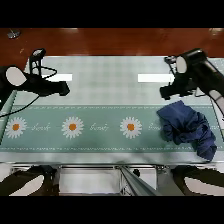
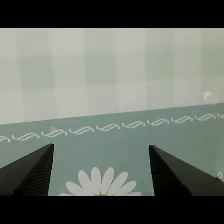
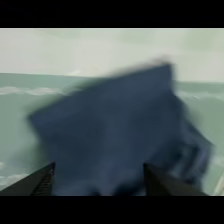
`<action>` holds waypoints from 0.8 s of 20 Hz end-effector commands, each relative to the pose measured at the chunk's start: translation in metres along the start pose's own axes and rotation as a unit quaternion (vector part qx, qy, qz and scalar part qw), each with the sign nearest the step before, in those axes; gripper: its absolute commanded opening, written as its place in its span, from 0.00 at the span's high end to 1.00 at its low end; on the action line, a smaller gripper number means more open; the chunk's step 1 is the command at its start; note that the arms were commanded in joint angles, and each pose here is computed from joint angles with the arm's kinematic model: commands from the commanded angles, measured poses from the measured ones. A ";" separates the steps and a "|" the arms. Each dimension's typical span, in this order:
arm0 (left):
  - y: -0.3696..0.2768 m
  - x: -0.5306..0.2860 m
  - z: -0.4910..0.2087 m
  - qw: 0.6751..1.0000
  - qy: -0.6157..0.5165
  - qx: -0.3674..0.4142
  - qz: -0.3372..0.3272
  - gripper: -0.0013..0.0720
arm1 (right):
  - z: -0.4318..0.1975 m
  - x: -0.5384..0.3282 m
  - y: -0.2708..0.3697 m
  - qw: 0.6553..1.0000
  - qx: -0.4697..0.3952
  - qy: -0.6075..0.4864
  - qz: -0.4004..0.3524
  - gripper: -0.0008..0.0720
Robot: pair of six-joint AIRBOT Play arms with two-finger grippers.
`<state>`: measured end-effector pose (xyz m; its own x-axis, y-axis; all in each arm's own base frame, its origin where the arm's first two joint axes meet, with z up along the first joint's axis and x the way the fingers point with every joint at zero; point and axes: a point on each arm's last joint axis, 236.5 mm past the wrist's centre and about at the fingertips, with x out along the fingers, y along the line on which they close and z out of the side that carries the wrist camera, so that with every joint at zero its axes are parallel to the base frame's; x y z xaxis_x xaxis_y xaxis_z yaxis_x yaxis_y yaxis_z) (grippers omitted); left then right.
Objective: Fold the shirts.
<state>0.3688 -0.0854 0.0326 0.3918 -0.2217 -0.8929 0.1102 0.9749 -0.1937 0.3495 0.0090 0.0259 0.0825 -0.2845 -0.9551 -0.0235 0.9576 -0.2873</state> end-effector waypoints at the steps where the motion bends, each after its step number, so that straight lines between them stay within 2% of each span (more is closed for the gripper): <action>1: -0.011 -0.021 -0.026 0.998 0.020 0.058 -0.022 0.02 | -0.035 -0.019 -0.070 0.990 0.125 -0.046 -0.047 0.12; 4: -0.032 -0.039 -0.060 0.997 -0.003 0.038 -0.066 0.02 | -0.094 0.005 -0.100 0.971 0.226 -0.072 -0.041 0.12; 8: -0.049 -0.022 -0.105 0.994 0.007 -0.005 -0.110 0.02 | -0.166 0.079 -0.071 0.965 0.260 0.011 0.007 0.12; 12: -0.043 0.000 -0.117 0.994 0.023 -0.028 -0.103 0.02 | -0.161 0.114 -0.050 0.969 0.239 0.034 0.052 0.12; 14: -0.041 0.005 -0.114 0.994 0.022 -0.042 -0.101 0.02 | -0.156 0.124 -0.045 0.972 0.222 0.053 0.060 0.15; 15: -0.041 0.007 -0.113 0.994 0.021 -0.046 -0.100 0.02 | -0.152 0.126 -0.038 0.973 0.210 0.063 0.075 0.27; 16: -0.040 0.009 -0.112 0.994 0.022 -0.047 -0.098 0.02 | -0.148 0.127 -0.031 0.973 0.203 0.068 0.092 0.51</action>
<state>0.2622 -0.1235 -0.0066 0.3262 -0.4100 -0.8517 0.1242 0.9118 -0.3914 0.2051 -0.0783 -0.0815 -0.0029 -0.1696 -0.9855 0.4066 0.9002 -0.1561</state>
